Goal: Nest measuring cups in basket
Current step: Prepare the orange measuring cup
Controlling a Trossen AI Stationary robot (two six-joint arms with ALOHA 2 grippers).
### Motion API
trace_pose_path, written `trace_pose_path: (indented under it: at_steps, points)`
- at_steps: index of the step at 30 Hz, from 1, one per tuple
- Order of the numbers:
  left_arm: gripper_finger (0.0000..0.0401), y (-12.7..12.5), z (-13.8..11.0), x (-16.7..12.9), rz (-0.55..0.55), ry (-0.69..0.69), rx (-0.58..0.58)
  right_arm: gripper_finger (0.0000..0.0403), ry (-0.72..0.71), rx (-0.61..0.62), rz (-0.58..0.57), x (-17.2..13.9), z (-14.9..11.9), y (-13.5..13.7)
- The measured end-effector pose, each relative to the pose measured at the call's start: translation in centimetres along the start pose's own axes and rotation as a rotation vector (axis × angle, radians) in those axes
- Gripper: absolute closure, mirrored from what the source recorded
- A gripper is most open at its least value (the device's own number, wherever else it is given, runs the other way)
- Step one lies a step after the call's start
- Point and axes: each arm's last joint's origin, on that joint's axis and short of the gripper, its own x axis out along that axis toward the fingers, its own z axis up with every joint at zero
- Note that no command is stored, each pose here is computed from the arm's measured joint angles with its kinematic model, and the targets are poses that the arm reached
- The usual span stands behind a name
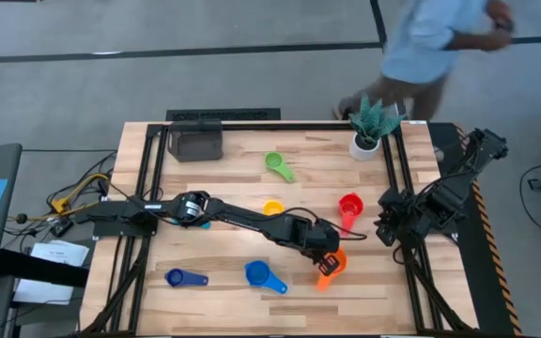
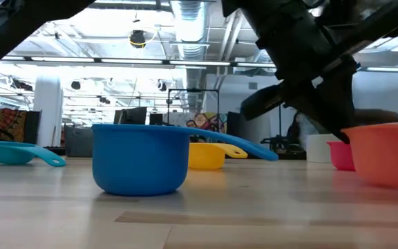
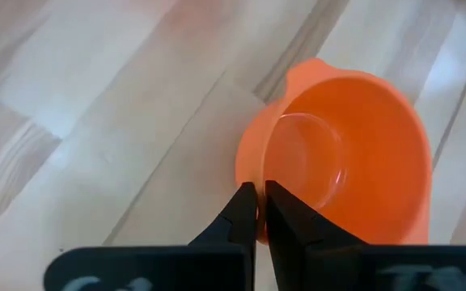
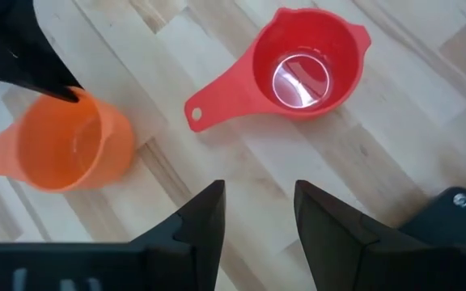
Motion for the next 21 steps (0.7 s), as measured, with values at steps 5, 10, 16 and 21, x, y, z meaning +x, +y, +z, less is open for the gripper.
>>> trace_pose_path:
  at_steps: [5, 10, 16, 21]
  points:
    - [0.0401, 0.0, -0.9, -0.6, 0.061, 0.061, -0.031, 0.023, -0.004, -0.016, -0.009, 0.1, 0.2, 0.0]
    - [0.0401, -0.2, -1.2, -1.7, 0.087, 0.078, -0.021, 0.0225, -0.02, -0.026, -0.009, 0.1, 0.4, 0.0]
    - [0.0401, -0.4, -1.0, -2.8, 0.115, 0.07, -0.005, 0.0227, -0.029, -0.023, -0.009, 0.2, 0.5, 0.0]
    - [0.0401, -0.4, -2.2, -3.0, 0.167, 0.12, 0.02, 0.0229, -0.033, -0.017, -0.004, 0.2, 0.5, 0.1]
